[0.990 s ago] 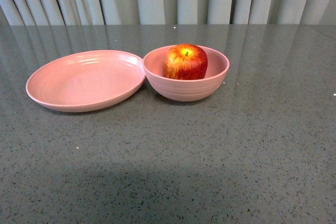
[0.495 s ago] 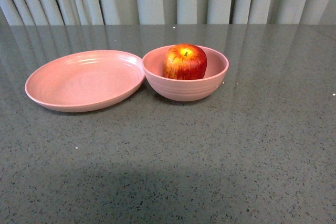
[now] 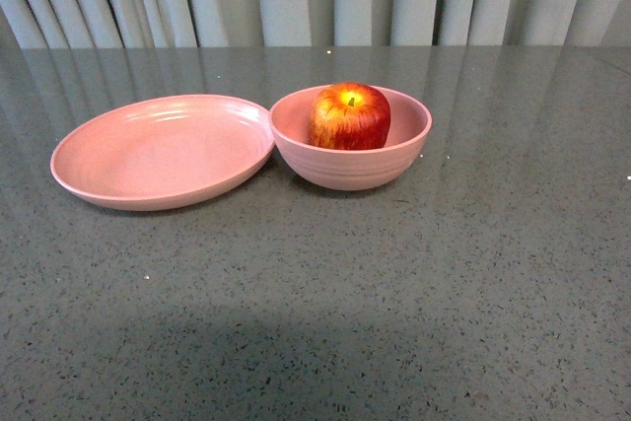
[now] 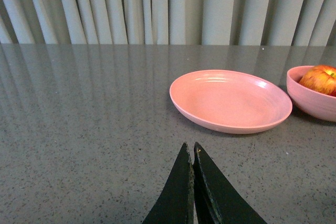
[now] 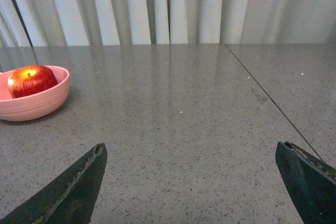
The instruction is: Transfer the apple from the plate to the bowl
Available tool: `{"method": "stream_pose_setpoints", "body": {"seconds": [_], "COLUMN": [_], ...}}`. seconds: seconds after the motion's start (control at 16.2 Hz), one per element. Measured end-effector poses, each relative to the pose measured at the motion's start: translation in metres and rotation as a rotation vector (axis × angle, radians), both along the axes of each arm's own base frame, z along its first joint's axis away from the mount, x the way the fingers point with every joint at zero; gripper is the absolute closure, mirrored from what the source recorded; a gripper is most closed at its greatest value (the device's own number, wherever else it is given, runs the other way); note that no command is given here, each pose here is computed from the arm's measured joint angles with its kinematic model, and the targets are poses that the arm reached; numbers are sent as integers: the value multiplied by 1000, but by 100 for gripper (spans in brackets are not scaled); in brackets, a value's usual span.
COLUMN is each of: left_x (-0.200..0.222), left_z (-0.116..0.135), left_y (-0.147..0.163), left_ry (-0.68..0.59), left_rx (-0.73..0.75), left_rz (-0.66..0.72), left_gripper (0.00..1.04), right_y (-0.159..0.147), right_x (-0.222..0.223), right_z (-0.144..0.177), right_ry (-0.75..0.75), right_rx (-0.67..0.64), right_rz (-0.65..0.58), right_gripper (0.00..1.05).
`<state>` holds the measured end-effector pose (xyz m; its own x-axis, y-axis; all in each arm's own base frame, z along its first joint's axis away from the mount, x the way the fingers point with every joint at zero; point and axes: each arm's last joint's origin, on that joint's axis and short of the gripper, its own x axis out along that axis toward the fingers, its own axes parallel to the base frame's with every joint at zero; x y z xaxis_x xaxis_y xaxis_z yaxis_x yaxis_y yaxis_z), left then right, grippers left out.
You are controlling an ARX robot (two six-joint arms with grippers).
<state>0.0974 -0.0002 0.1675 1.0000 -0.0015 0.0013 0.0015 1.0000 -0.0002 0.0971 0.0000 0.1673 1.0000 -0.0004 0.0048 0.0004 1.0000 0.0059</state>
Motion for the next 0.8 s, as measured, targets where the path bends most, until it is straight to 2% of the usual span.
{"method": "stream_pose_setpoints", "body": {"seconds": [0.5, 0.8], "left_x": [0, 0], "left_z": [0, 0], "left_y": [0, 0], "left_ry": [0, 0], "left_rx": [1, 0], "left_rz": [0, 0], "left_gripper": [5, 7], "right_y": [0, 0], "right_x": [0, 0], "right_z": [0, 0], "right_ry": [0, 0], "right_rx": [0, 0], "right_rz": [0, 0], "right_gripper": [7, 7]}}
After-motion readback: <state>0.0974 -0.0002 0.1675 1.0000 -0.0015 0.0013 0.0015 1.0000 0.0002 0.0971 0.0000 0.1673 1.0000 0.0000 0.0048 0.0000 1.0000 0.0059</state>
